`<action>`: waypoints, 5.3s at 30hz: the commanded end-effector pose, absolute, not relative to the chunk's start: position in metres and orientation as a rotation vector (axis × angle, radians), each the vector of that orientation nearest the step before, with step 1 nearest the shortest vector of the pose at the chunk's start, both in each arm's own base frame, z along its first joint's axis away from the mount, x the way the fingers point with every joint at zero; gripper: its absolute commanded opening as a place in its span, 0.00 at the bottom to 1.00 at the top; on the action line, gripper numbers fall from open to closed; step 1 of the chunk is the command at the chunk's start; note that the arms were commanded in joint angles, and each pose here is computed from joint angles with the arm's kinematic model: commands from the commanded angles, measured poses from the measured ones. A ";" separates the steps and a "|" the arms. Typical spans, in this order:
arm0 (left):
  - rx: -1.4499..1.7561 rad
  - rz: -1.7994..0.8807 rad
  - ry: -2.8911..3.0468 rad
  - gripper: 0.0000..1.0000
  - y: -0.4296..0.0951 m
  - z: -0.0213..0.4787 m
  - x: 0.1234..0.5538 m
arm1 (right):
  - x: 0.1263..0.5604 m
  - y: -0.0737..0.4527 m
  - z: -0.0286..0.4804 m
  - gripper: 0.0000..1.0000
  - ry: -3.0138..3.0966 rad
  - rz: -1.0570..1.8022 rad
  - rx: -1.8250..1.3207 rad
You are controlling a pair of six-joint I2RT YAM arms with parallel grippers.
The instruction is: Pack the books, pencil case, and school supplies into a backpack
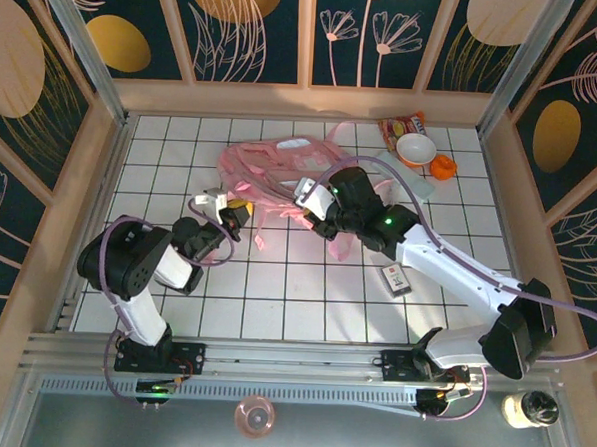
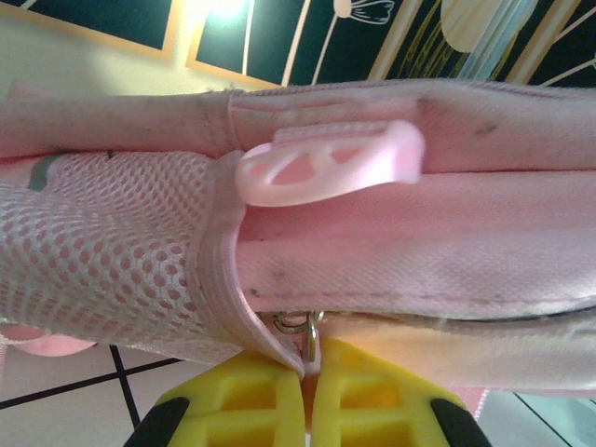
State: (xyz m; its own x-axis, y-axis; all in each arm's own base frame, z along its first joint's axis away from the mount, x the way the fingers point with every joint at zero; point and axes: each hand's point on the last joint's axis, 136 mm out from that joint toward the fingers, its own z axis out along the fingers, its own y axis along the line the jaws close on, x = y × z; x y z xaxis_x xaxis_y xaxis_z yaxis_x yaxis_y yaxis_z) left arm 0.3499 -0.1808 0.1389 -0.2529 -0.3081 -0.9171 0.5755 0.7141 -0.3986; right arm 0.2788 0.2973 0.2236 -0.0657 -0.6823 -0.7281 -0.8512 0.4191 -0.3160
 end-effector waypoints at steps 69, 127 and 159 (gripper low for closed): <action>0.247 -0.755 2.241 0.00 -0.182 0.086 0.333 | 0.275 0.327 0.184 0.69 1.930 0.414 -1.226; 1.372 0.061 1.655 0.86 -0.174 0.137 0.315 | 0.287 0.338 0.226 0.00 1.569 0.566 -1.571; 1.184 -0.265 1.704 0.00 -0.212 0.153 0.335 | 0.279 0.280 0.190 0.70 2.082 0.756 -0.788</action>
